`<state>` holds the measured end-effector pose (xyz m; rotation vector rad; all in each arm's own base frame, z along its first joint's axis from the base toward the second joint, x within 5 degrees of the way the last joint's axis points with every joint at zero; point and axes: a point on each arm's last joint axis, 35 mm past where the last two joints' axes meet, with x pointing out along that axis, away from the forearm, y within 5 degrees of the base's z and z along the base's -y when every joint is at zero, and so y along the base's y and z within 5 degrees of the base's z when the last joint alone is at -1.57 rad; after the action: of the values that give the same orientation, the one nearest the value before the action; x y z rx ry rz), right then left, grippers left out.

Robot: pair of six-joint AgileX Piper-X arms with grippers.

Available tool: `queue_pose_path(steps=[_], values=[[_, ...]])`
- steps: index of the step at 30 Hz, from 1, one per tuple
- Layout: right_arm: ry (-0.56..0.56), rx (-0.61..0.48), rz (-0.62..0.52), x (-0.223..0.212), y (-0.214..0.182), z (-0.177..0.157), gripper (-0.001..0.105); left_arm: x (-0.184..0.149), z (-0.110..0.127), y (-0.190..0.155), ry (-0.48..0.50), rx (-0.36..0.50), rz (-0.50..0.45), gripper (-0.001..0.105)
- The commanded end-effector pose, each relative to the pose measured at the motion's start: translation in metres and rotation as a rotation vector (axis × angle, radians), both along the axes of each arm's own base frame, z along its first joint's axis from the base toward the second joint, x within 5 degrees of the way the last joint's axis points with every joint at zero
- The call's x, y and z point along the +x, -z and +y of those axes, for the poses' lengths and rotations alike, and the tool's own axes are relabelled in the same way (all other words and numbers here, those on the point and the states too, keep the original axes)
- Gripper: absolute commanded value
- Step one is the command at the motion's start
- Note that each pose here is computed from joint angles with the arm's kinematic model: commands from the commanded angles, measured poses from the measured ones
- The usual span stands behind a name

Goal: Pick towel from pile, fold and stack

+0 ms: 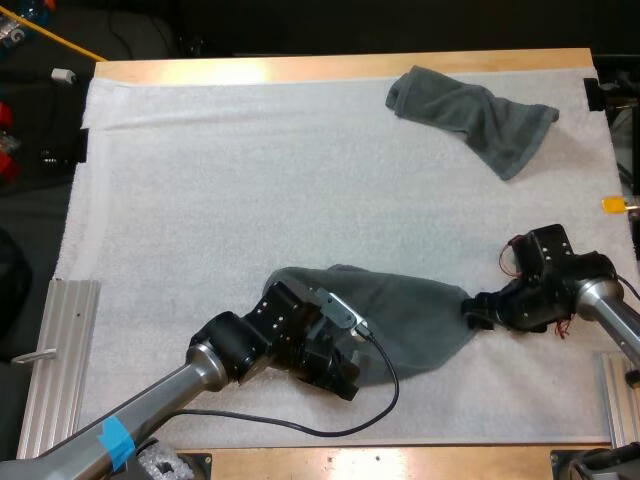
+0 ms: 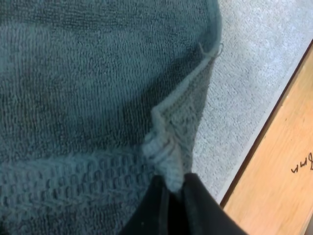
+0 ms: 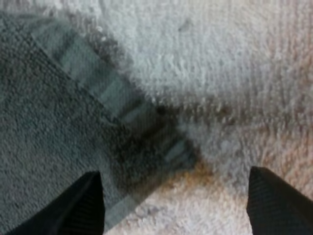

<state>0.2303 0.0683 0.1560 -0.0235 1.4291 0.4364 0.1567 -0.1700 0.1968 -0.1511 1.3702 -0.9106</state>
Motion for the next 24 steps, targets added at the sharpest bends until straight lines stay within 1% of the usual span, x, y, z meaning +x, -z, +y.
queue_pose_path(steps=[1, 4, 7, 15, 17, 19, 21, 22, 24], values=[[-0.009, 0.038, -0.022, 0.003, -0.002, 0.001, 0.060, 0.000, -0.001, -0.003, 0.006, -0.001, -0.015, 0.000], [0.010, 0.075, -0.026, 0.006, 0.000, 0.002, 0.060, 0.000, -0.001, -0.003, 0.006, -0.001, -0.015, 0.000], [0.041, 0.077, -0.005, 0.007, 0.004, 0.003, 0.060, 0.000, -0.001, -0.003, 0.006, -0.001, -0.015, 0.000], [0.039, 0.107, 0.059, 0.008, 0.018, 0.005, 0.060, 0.000, -0.001, -0.003, 0.006, -0.001, -0.015, 0.000], [0.039, 0.106, 0.062, 0.008, 0.019, 0.005, 0.055, 0.000, -0.001, -0.003, 0.006, -0.001, -0.015, 0.000], [0.043, 0.106, 0.064, 0.008, 0.019, 0.005, 0.043, 0.000, -0.001, -0.003, 0.006, -0.001, -0.015, 0.000], [0.043, 0.106, 0.064, 0.008, 0.019, 0.005, 0.036, 0.000, -0.001, -0.003, 0.006, -0.001, -0.015, 0.000], [0.043, 0.106, 0.064, 0.009, 0.019, 0.005, 0.034, 0.000, -0.001, -0.003, 0.006, -0.001, -0.015, 0.000], [0.043, 0.108, 0.057, 0.009, 0.019, 0.006, 0.035, 0.000, -0.001, -0.003, 0.006, -0.001, -0.015, 0.000]])
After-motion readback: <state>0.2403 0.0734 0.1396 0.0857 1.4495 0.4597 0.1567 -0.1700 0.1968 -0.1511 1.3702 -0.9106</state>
